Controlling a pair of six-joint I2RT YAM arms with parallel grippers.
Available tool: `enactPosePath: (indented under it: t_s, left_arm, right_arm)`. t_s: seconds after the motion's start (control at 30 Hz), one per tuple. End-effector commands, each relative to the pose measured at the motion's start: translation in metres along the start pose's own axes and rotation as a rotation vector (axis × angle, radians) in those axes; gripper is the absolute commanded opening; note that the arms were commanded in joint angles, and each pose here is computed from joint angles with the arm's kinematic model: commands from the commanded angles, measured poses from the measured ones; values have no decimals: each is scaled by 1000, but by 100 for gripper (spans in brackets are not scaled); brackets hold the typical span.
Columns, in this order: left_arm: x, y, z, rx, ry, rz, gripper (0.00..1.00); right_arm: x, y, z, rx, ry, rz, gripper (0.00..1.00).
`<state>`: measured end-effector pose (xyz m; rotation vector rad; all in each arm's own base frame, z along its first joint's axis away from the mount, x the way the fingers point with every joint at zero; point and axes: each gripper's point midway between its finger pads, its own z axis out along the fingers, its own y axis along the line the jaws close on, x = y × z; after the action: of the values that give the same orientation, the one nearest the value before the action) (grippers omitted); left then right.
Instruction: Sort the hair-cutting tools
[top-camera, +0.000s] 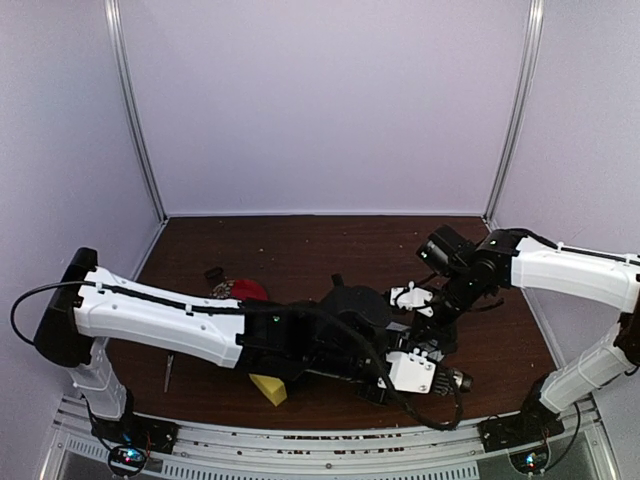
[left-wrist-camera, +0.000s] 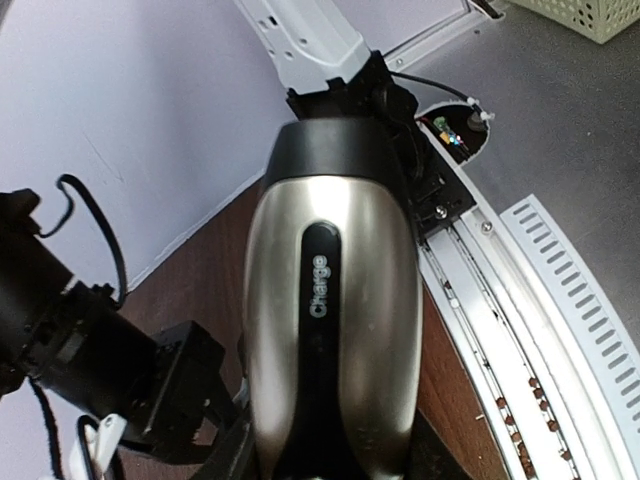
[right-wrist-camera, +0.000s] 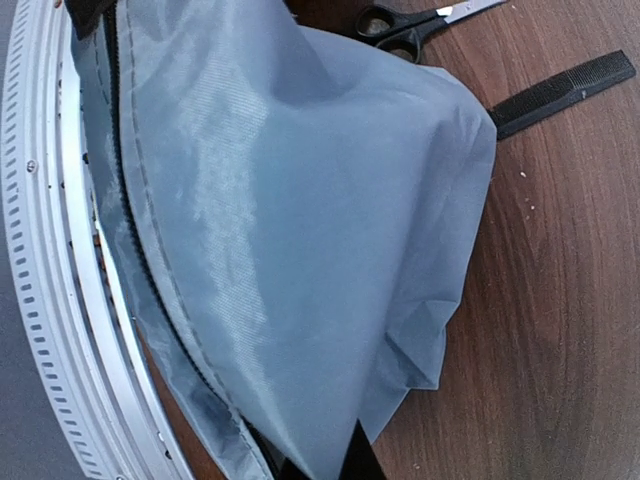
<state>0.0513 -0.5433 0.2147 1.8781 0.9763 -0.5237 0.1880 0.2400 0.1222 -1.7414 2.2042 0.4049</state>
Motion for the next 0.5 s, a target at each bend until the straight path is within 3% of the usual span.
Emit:
enactPosePath:
  t_s: [0.0,0.27,0.47]
  left_arm:
    - [-47,26,7,-59,-142,92,0]
    - [-45,21,27,-43,-157,105,0]
    - [-32,38,37,-191,-139,87,0]
  right_arm:
    - [-8,21,-12,-85,-57,-32,0]
    - [-8,33,-18,-146,-59,-67,0]
    - [-7,38,-16,-172,-54,-65,0]
